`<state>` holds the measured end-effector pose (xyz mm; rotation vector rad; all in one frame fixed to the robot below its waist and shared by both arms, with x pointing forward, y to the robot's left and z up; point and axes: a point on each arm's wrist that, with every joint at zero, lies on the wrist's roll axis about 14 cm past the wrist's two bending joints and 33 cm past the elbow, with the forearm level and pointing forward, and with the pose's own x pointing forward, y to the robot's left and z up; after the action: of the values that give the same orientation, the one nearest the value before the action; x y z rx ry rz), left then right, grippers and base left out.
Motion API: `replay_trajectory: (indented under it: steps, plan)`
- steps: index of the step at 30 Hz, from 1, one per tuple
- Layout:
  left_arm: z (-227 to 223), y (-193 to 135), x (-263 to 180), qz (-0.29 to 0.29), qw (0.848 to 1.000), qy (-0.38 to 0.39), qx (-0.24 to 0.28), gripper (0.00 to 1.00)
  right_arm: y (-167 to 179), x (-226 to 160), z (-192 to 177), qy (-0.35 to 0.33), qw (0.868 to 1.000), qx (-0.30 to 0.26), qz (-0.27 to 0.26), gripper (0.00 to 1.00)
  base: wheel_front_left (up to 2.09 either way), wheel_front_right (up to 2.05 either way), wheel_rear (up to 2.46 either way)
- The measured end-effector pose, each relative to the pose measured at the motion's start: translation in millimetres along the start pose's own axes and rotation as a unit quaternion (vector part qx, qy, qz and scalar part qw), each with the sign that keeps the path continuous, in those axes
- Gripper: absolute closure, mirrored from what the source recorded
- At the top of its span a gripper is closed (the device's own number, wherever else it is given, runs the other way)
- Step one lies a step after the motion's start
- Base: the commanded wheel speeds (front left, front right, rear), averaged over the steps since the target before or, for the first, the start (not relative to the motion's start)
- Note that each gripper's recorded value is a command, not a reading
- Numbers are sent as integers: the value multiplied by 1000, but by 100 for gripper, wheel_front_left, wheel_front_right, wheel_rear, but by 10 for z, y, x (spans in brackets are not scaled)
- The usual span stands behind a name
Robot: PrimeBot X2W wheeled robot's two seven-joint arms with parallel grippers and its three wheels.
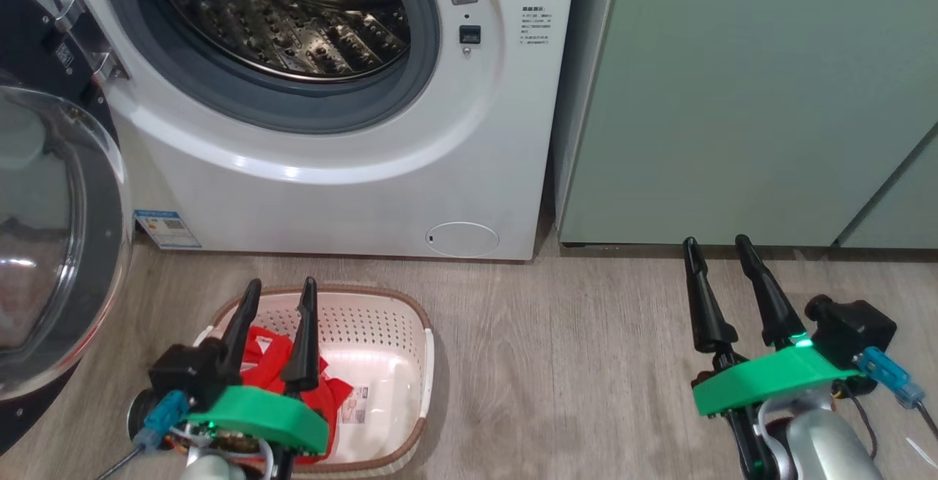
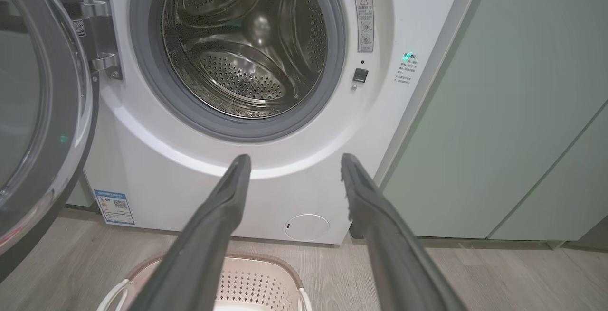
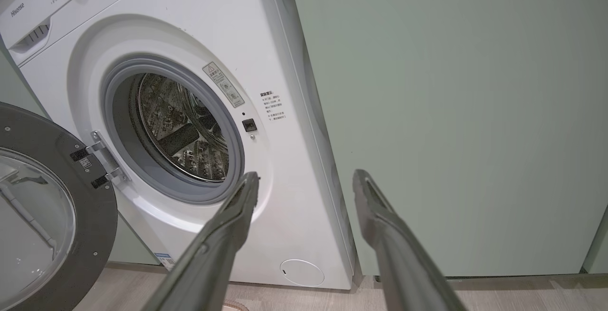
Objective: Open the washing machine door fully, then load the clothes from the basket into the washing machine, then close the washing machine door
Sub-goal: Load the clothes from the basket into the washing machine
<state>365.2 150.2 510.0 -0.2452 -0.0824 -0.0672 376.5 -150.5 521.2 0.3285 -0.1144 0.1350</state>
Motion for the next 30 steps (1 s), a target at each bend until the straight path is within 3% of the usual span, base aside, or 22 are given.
replay_trajectory:
  steps: [13, 21, 30]
  plan:
    - [-158, 94, -54, 20, 999, 26, 3, 0, 38, 24, -36, 5, 1000, 1, 6, 0, 0, 0, 0]
    - [-672, 200, -88, 41, 993, 108, 23, 0, 27, 70, -277, 39, 999, 6, 6, 0, 0, 0, 0]
    - [-1324, 443, 252, 69, 976, 205, 38, 0, -98, 341, -717, 94, 995, -4, 11, 0, 0, 0, 0]
